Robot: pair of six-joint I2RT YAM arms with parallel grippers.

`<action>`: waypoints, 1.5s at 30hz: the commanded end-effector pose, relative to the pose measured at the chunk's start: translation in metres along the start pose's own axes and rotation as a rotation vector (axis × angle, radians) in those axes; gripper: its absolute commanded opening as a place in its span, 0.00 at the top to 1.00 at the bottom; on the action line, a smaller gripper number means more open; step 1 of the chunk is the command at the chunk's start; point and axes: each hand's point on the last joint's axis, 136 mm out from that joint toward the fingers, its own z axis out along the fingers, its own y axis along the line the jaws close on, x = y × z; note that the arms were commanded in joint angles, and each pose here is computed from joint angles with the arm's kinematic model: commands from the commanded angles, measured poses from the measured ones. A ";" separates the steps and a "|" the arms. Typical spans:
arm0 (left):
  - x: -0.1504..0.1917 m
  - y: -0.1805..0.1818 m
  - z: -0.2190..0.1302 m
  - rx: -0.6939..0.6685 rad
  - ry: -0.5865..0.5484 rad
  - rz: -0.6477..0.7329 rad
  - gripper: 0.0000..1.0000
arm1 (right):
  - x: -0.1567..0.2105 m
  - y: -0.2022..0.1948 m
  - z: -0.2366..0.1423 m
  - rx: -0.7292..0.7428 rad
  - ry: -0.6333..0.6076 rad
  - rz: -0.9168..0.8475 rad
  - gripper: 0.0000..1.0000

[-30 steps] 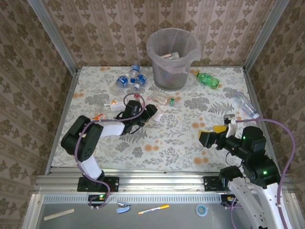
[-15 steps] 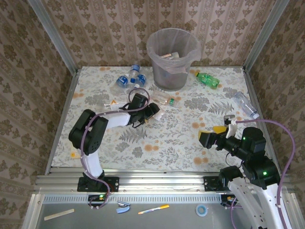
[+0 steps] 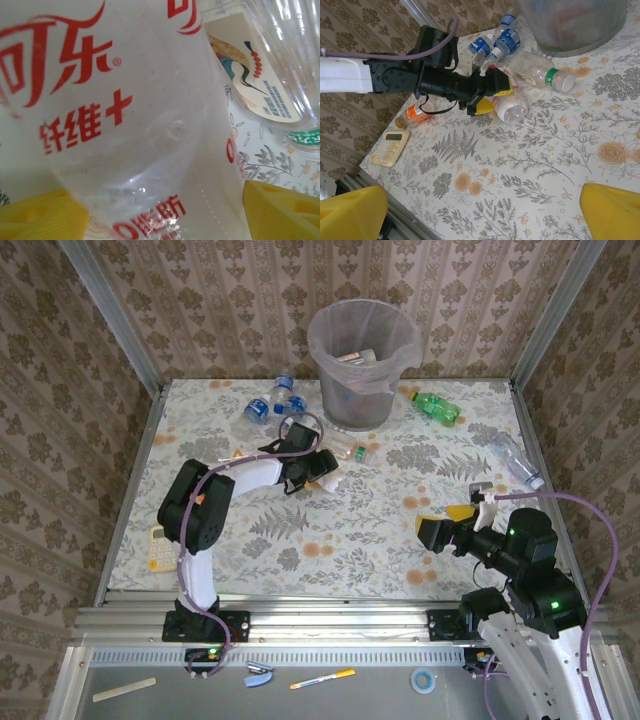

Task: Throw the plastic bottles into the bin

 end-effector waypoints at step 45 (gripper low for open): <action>0.018 -0.014 -0.150 0.066 -0.318 0.499 0.73 | -0.002 0.004 0.001 -0.023 0.000 -0.001 0.00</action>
